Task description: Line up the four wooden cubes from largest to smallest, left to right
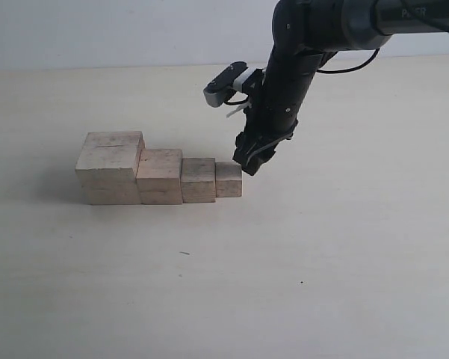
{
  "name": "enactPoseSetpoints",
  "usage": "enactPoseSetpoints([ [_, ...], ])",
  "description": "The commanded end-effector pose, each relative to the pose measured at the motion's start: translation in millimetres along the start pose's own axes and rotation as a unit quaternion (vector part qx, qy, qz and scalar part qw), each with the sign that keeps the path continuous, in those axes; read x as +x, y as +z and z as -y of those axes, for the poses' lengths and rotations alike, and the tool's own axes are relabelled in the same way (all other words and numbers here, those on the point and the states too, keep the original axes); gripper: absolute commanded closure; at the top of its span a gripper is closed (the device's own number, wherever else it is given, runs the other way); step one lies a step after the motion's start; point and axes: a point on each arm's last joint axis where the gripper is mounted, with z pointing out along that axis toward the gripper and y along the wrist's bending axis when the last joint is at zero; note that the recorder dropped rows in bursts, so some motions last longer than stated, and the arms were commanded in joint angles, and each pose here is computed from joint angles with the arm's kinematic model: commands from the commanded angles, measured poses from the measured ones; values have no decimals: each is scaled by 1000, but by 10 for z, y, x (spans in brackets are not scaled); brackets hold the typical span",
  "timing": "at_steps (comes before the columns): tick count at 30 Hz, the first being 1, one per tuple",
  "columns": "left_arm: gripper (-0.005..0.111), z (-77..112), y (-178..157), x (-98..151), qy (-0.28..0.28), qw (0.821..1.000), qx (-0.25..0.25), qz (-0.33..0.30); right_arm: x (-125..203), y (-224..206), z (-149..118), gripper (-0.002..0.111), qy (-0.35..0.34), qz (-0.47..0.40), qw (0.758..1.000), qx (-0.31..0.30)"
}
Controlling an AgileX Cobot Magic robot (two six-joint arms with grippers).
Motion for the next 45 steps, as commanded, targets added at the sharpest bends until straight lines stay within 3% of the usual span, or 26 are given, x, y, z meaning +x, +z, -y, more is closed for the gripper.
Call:
enactPoseSetpoints([
  [1, 107, 5, -3, -7, -1, 1000, 4, 6, -35, -43, -22, 52, 6, 19, 1000, -5],
  [15, 107, 5, -3, -7, -1, 1000, 4, 6, 9, -47, 72, 52, -30, -7, 998, 47],
  [24, 107, 5, -3, -7, -1, 1000, 4, 6, -149, -70, 154, 52, -32, 79, 992, 95],
  [34, 107, 5, -3, -7, -1, 1000, 4, 6, -199, -71, 99, 52, 5, 110, 992, 62],
  [45, 107, 5, -3, -7, -1, 1000, 4, 6, -150, -56, 39, 52, 18, 83, 996, 27],
])
